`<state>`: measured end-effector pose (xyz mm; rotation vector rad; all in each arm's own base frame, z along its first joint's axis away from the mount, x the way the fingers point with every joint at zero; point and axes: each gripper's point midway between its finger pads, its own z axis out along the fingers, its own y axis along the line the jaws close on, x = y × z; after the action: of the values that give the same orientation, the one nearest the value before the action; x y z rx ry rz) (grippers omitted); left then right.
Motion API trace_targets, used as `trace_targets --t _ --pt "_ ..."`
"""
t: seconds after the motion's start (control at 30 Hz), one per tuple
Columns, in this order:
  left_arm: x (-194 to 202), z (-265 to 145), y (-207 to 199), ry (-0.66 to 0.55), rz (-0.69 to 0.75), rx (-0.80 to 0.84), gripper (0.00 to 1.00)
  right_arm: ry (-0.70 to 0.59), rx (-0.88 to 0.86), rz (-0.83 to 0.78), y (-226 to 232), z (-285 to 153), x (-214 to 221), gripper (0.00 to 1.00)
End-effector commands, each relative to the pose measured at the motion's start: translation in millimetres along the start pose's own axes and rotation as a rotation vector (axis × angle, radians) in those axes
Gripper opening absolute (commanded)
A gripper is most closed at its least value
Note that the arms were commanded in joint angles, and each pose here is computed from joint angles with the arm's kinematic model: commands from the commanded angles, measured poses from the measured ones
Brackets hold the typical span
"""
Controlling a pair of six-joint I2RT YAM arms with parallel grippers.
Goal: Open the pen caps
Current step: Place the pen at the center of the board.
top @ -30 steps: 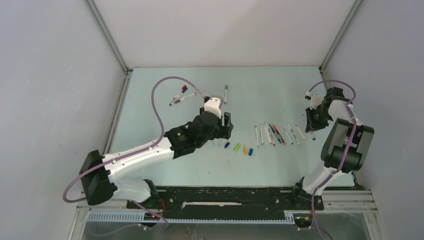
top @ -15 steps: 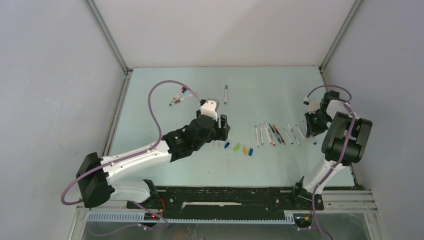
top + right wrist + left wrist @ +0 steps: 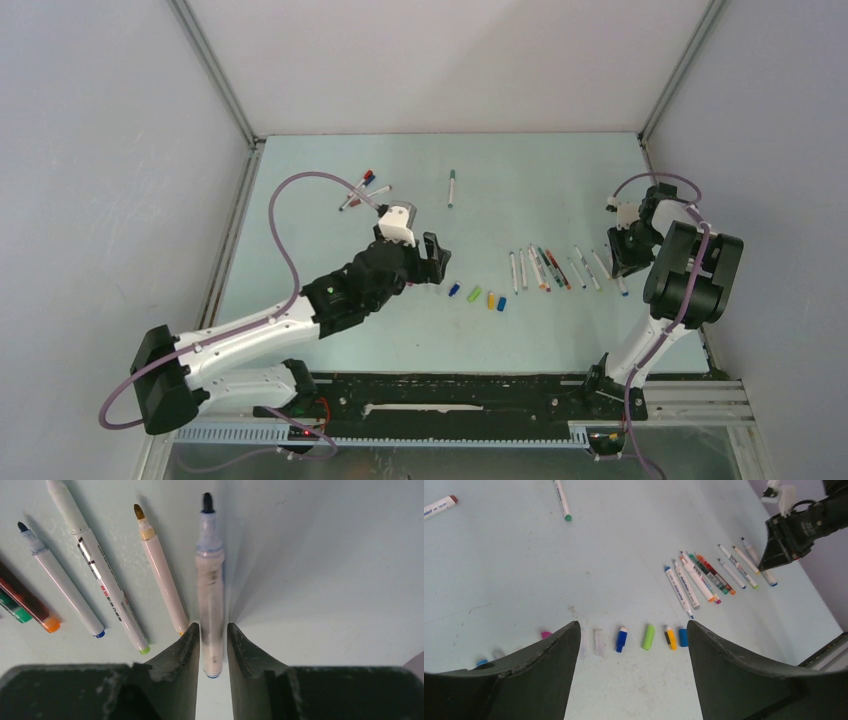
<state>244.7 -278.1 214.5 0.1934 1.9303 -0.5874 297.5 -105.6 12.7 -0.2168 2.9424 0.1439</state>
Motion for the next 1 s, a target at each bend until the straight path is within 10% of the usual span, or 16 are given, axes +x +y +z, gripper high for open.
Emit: trace_targets --t 0.0,0.97 --pt "-25 -8 0 -0.111 -0.043 0.015 0.81 -0.012 0.007 -0.007 -4 -2 -4 0.3" --pt "-36 -12 -6 -0.173 -0.104 0.094 0.91 -0.133 0.001 -0.018 5 -33 -23 0.36"
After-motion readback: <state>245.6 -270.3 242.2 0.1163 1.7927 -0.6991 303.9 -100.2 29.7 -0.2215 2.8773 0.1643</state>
